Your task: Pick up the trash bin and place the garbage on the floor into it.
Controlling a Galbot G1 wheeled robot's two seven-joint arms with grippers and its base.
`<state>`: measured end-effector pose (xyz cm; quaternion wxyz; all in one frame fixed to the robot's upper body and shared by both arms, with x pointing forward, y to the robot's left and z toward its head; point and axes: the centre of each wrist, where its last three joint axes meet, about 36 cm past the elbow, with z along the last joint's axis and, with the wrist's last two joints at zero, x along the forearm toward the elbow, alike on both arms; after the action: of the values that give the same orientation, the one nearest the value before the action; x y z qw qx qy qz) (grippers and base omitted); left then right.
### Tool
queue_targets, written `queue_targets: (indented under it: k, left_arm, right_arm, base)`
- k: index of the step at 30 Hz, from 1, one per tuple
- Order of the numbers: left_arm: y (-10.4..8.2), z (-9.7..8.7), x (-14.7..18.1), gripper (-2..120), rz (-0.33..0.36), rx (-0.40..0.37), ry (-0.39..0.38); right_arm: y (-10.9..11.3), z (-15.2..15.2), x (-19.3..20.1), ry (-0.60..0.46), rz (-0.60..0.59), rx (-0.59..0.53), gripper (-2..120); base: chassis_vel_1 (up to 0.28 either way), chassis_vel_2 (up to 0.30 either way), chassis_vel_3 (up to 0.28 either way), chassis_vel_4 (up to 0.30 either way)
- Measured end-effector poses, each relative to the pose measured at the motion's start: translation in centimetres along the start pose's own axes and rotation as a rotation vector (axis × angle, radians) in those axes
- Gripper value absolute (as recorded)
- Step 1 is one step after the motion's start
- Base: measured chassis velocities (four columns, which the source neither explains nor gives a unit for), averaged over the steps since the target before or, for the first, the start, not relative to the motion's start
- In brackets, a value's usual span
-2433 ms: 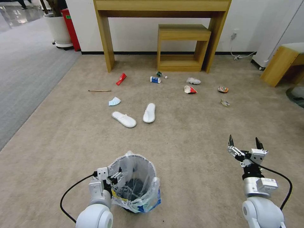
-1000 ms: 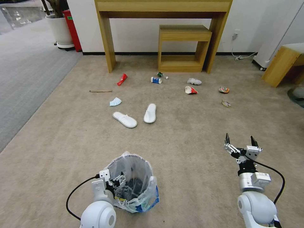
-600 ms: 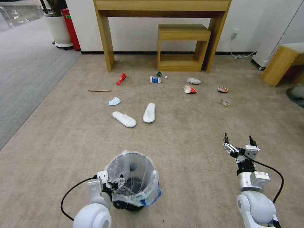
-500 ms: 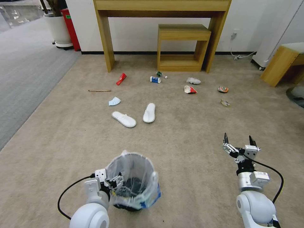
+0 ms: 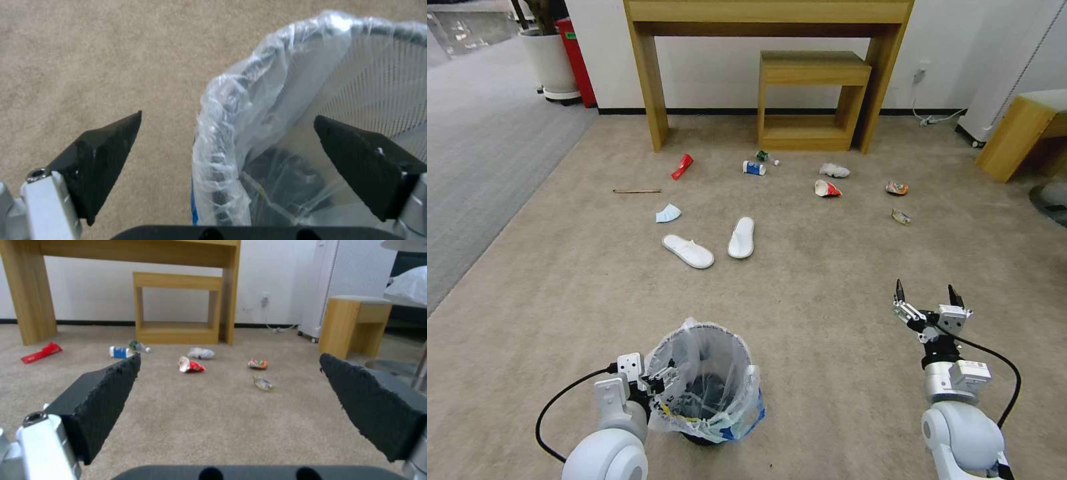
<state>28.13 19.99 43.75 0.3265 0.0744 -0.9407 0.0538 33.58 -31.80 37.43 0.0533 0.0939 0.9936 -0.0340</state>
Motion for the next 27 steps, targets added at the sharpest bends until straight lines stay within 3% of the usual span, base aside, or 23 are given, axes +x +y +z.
queue_targets:
  k: [10,27]
  left_arm:
    - [0.1,0.8,-0.7,100,-0.009,0.008,0.054]
    - [0.0,1.2,-0.7,98,-0.018,0.010,0.074]
  right_arm:
    - [-0.2,-0.2,0.1,0.004,0.001,0.000,100]
    - [-0.4,-0.5,0.2,0.002,0.005,0.001,100]
  base:
    - [0.000,0.000,0.000,0.000]
    - [0.000,0.000,0.000,0.000]
